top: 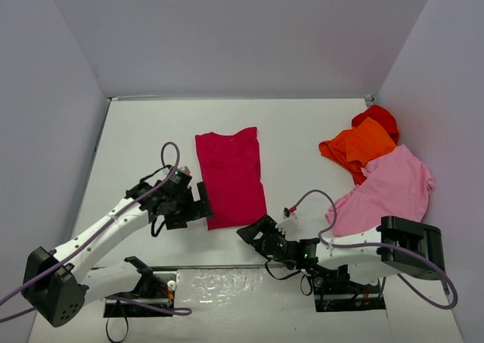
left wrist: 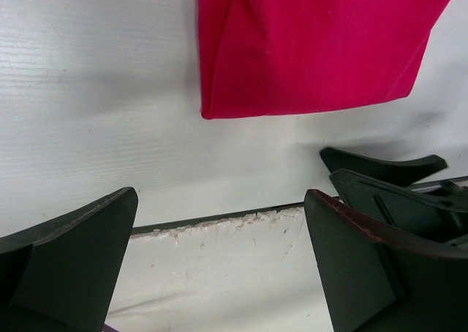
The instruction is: Fold and stack the t-shirts
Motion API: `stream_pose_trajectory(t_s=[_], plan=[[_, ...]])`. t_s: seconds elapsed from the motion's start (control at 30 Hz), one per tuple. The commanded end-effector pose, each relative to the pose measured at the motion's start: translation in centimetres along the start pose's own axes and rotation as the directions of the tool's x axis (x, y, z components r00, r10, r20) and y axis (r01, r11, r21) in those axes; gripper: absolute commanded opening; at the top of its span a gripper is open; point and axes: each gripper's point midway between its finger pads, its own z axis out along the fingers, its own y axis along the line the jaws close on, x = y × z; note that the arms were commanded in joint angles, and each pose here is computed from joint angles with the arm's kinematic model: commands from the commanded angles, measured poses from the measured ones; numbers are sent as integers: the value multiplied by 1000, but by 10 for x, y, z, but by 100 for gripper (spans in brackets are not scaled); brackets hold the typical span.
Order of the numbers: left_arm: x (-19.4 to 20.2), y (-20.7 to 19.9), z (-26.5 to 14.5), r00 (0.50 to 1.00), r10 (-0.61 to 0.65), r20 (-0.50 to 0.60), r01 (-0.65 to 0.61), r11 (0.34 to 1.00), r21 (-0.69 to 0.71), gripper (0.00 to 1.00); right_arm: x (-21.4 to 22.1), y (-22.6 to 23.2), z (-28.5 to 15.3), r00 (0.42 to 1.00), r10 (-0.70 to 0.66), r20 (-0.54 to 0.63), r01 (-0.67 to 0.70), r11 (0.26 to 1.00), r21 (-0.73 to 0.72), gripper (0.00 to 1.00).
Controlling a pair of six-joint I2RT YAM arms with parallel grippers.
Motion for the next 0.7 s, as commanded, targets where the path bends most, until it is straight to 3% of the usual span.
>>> stream_pose_trajectory(t_s=[0.0,0.13,0.43,0.67], plan=[[-6,-5,-18,999,48,26,-48,999,3,97,8,10,11,969,245,11,-244,967,-75,67],[-2,0,-21,998,57,16,-57,998,-9,97,18,8,29,940,342,-7,-341,935,-98,66],[3,5,-21,997,74,-7,-74,997,-25,97,22,-41,48,916,401,25,-400,915,-44,67],[0,-1,-18,997,82,-10,-82,997,-15,97,8,-51,46,943,313,111,-316,949,7,66]])
